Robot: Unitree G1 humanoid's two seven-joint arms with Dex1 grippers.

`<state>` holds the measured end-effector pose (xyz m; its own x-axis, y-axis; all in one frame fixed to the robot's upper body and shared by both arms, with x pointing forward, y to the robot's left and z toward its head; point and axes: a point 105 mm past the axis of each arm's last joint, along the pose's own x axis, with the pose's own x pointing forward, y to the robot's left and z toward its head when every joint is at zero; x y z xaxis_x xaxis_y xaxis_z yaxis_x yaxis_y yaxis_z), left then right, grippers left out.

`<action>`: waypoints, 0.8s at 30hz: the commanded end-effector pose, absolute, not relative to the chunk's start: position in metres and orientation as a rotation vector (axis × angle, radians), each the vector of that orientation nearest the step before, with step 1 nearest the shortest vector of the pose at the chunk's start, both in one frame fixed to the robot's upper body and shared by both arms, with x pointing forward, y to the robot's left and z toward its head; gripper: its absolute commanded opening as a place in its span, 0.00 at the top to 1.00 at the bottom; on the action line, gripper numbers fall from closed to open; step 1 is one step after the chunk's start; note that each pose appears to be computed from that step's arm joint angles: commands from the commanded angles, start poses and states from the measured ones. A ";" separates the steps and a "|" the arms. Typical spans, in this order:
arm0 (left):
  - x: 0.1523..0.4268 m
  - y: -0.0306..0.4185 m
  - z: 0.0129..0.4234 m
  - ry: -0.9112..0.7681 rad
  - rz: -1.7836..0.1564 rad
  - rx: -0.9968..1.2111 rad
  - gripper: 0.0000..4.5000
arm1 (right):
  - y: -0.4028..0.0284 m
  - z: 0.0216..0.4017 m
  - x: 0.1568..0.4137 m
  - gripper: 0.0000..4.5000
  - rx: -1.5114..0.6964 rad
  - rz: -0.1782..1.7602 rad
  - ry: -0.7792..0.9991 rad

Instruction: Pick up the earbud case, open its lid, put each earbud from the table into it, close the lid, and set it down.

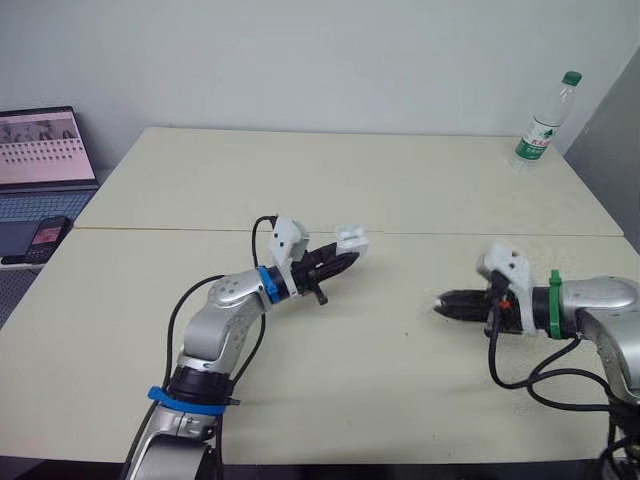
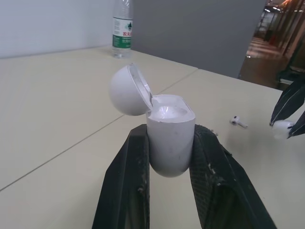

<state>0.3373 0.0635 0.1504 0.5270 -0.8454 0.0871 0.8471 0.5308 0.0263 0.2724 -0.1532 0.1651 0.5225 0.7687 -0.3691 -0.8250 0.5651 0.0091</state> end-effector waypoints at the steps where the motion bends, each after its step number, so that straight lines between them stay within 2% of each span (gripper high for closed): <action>1: 0.339 0.046 0.162 -0.179 -0.990 0.010 0.84 | -0.141 0.195 0.279 0.91 -0.045 0.902 0.155; 9: 0.343 0.020 0.172 -0.250 -0.916 -0.099 0.84 | -0.116 0.217 0.294 0.91 0.362 0.717 -0.076; 24: 0.333 -0.002 0.175 -0.283 -0.931 -0.115 0.84 | -0.088 0.221 0.300 0.91 0.446 0.702 -0.168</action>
